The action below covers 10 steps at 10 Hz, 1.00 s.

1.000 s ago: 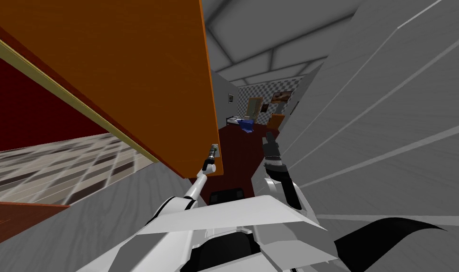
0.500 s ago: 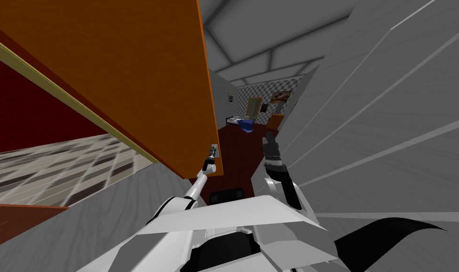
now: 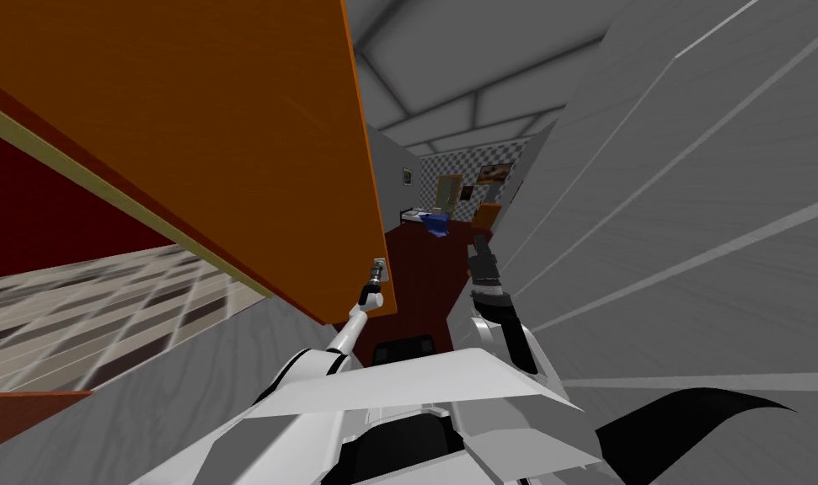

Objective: Push the door open

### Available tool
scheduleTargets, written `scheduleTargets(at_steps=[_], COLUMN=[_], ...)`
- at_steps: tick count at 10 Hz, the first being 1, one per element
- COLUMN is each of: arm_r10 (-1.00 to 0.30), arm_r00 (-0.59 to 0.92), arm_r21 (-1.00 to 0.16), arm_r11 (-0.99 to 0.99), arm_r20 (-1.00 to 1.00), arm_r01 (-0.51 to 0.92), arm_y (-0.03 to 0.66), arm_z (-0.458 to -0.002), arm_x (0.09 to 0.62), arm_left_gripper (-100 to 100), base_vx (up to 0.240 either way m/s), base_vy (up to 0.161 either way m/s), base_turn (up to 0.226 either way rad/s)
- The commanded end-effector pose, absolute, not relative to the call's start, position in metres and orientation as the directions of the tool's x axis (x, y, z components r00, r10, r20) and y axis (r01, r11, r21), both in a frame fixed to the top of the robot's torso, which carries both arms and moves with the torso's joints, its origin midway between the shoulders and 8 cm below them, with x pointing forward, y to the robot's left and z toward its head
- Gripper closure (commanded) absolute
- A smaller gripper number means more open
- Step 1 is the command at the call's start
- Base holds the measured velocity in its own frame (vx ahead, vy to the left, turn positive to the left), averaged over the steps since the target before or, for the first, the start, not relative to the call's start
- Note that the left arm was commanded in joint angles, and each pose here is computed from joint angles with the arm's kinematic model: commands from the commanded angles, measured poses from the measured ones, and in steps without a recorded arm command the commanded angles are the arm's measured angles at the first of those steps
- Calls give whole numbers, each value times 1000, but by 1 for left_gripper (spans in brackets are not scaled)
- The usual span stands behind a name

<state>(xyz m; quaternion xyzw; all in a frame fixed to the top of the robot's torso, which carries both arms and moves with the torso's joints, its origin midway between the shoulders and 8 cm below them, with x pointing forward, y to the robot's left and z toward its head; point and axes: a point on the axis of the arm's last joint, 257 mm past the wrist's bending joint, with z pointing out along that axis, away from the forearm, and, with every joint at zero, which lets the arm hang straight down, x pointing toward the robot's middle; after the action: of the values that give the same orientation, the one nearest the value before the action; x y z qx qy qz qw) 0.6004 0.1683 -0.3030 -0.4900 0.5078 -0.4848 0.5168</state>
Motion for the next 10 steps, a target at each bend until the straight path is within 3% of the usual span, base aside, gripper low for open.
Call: scheduleTargets(at_steps=[1, 10], arm_r10=[-997, -975], arm_r00=[56, 217], arm_r21=[-998, -998], arm_r11=[63, 56], arm_r20=[-62, -49], arm_r01=[26, 26], arm_y=[189, 234], arm_z=[-292, -288], arm_x=[606, 609], arm_left_gripper=[100, 100], base_vx=[89, 97], base_vy=[-10, -11], base_turn=[-54, -55])
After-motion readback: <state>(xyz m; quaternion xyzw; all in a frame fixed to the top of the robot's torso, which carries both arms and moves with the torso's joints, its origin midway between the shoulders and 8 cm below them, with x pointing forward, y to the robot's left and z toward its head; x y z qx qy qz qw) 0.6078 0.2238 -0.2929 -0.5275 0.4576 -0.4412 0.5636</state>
